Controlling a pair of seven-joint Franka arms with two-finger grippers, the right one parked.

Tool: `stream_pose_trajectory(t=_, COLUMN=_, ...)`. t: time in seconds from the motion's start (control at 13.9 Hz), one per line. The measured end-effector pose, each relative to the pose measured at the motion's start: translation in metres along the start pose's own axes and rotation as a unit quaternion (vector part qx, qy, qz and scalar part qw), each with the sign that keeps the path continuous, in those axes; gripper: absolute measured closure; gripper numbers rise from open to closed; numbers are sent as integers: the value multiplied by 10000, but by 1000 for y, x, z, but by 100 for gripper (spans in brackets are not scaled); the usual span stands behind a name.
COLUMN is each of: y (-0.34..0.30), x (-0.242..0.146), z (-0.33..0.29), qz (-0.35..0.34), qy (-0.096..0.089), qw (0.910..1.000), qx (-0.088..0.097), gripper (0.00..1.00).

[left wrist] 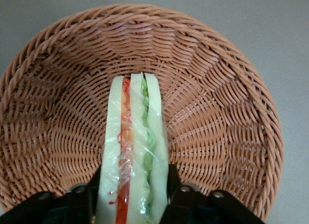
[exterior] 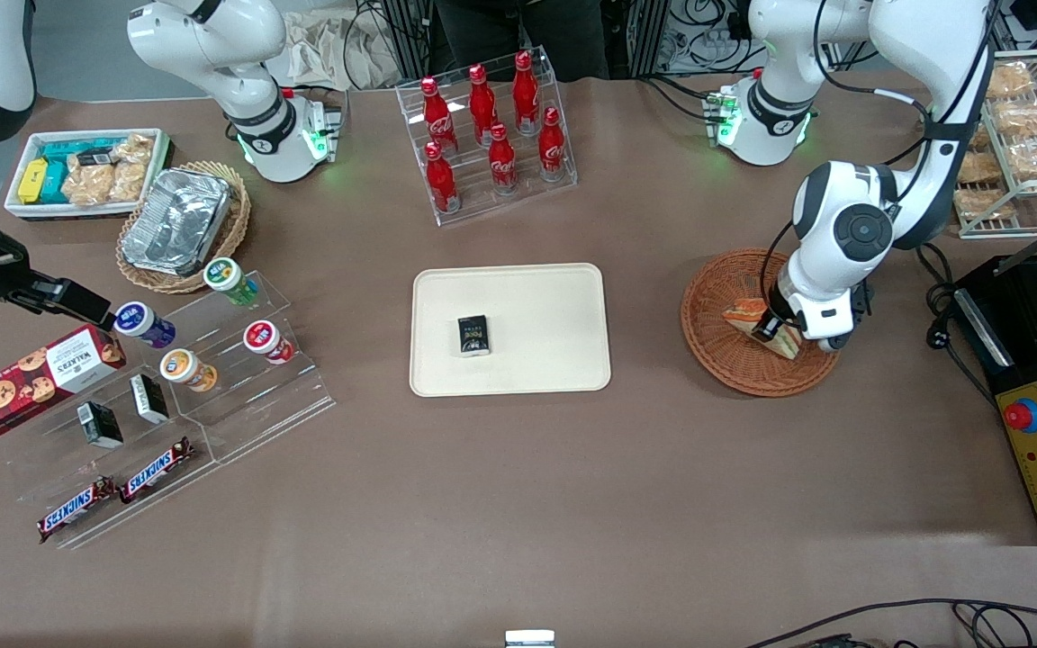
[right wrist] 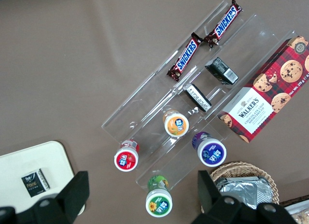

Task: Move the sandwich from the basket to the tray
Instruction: 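Close the left gripper on the wrapped sandwich's edge, then lift the sandwich out of the basket with the left gripper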

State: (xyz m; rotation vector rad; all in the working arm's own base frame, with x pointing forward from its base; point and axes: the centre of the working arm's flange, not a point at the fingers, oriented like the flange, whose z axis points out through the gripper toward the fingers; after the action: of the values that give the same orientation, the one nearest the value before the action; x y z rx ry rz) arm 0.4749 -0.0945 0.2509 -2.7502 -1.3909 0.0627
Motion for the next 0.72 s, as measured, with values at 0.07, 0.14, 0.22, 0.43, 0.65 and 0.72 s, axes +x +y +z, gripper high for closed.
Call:
stream_pose_trajectory(t=0.07, y=0, x=0, z=0, qz=0, qy=3, qw=10000, qx=-6, gripper=57)
stream_pose_trajectory(t=0.14, y=1, x=0, z=-1, qz=3, qy=6, qw=10000, qx=-13, gripper=64)
stream_pose_trajectory(t=0.22, y=1, x=1, z=-2, qz=4, qy=15, qw=10000, qx=-27, gripper=67)
stream_pose_trajectory(t=0.43, y=5, x=4, z=-24, qz=14, qy=136, qw=9998, qx=-171, gripper=71)
stream_pose_trajectory(t=0.65, y=14, x=11, z=-77, qz=351, qy=305, qw=9987, qx=-221, gripper=81)
stream_pose_trajectory(t=0.72, y=18, x=12, z=-98, qz=496, qy=331, qw=9981, qx=-177, gripper=81)
